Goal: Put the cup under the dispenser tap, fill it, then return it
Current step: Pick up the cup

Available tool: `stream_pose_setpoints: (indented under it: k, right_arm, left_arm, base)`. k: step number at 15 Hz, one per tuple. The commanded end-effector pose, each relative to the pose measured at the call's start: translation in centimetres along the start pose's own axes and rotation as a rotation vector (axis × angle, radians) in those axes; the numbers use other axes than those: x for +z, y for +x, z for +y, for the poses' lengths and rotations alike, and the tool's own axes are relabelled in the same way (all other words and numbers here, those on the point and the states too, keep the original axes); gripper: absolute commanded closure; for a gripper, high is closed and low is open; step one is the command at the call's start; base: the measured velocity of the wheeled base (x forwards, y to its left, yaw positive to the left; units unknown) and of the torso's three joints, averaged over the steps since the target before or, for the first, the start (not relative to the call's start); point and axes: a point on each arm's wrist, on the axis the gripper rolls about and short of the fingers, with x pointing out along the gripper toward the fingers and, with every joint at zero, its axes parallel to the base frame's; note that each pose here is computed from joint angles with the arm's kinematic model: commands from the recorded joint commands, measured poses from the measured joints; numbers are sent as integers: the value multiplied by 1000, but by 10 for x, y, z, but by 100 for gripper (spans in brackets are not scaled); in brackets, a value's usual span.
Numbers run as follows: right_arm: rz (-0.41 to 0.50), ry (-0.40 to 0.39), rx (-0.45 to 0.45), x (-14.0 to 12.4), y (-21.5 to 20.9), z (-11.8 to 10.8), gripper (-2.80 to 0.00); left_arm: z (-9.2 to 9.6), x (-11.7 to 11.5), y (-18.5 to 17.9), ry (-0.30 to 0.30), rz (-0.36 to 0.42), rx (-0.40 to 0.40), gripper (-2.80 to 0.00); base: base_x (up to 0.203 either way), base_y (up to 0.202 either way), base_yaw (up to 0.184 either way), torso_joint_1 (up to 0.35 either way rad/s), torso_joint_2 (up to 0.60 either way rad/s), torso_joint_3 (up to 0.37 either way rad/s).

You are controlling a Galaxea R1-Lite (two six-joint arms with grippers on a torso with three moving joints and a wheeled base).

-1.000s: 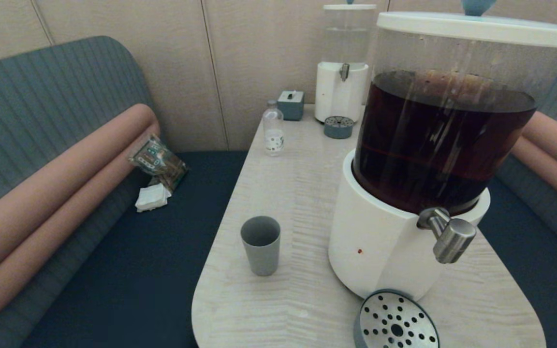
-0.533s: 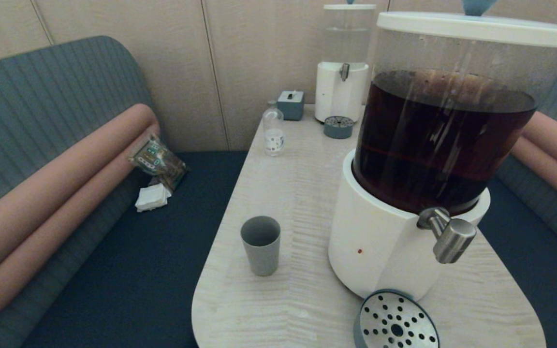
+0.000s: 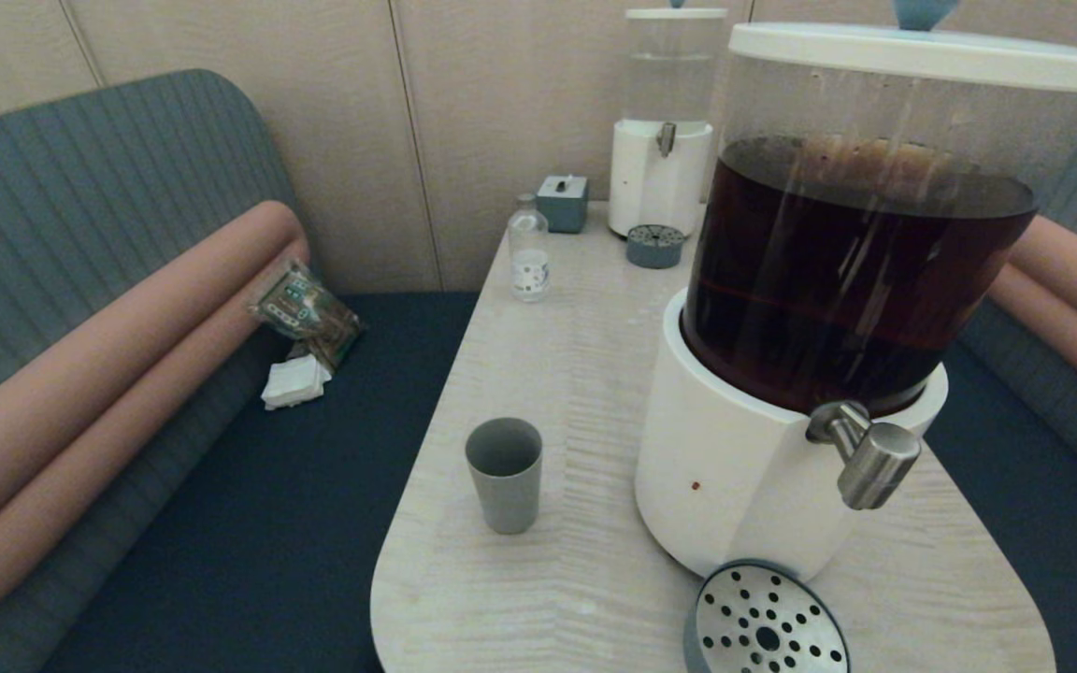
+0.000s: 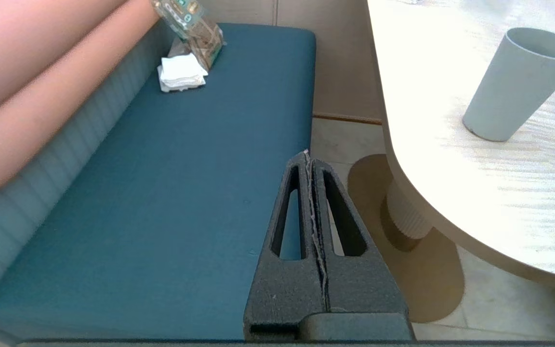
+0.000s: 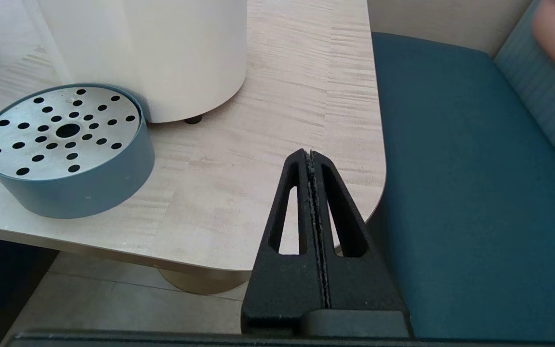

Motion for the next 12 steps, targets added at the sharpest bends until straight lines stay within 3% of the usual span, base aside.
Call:
stream_pose_setpoints:
  k: [1,4,7,12]
  right_arm:
    - [7,-1,0,-3,1,0,0]
    - [8,-1,1,-3,1,0,0]
    - [6,-1,1,-3,0,0,0]
    - [8,-1,0,-3,1,0,0]
  left_arm:
    - [0,0,0,11,1,-1,0]
    - [-1,6,-2,11,-19,-8,0]
    - [-3,36,-14,6,-63,-39,0]
    - [-11,70,-10,-36,70,-237,0]
  base:
    - [0,0,0,0,0,0]
    - [0,0,0,0,0,0]
    - [0,0,0,0,0,0]
    - [0,0,0,0,0,0]
